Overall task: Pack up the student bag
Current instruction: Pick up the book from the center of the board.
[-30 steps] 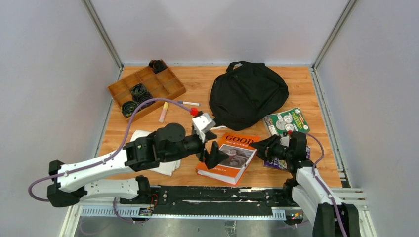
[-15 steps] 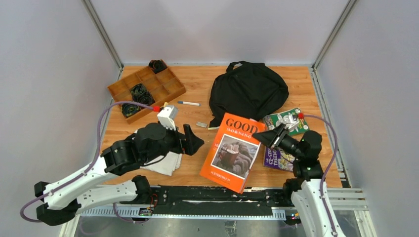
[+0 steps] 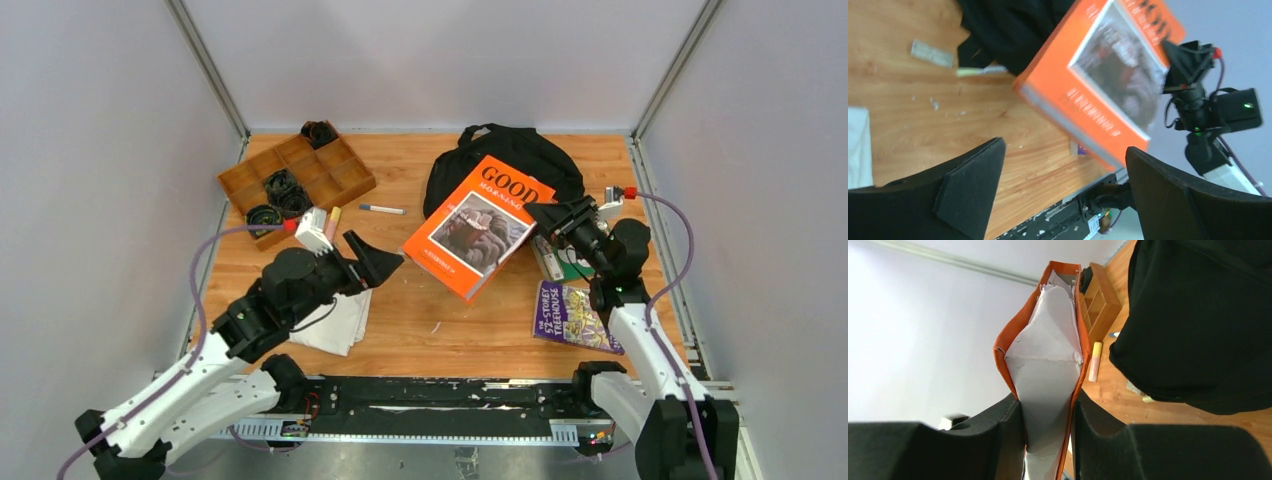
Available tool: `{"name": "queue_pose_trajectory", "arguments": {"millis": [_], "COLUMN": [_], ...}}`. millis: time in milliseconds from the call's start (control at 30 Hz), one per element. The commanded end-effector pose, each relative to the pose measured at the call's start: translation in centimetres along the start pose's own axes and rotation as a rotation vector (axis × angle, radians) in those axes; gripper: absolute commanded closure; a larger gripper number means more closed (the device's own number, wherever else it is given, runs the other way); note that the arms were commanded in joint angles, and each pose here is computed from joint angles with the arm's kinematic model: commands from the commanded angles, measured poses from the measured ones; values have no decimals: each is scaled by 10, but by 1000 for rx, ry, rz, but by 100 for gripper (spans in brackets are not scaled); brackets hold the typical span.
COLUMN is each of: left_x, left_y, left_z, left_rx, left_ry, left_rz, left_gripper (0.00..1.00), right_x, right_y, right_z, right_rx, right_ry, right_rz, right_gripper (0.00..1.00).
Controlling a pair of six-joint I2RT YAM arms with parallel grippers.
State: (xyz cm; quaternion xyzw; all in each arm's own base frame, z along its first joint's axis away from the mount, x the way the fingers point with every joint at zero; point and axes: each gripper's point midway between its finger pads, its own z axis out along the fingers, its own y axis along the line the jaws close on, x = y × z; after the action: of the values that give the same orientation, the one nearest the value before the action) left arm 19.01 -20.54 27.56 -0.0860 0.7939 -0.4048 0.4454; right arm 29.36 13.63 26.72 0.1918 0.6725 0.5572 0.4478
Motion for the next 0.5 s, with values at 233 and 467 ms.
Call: {"name": "queue_pose_trajectory", "arguments": {"millis": [233, 467], "left_x": [-2, -2], "left_y": [-4, 4], "left_z": [17, 31], "left_rx": [312, 443], "left_ry": [-163, -216], "left_rz": [-353, -489], "left_gripper": [0, 0], "right_x": [-41, -21], "right_y": [30, 33], "right_z": [30, 56], "right_rx": [-79, -190], "right_ry": [-141, -46], "right_rz": [97, 182], "right_gripper": [74, 75]}}
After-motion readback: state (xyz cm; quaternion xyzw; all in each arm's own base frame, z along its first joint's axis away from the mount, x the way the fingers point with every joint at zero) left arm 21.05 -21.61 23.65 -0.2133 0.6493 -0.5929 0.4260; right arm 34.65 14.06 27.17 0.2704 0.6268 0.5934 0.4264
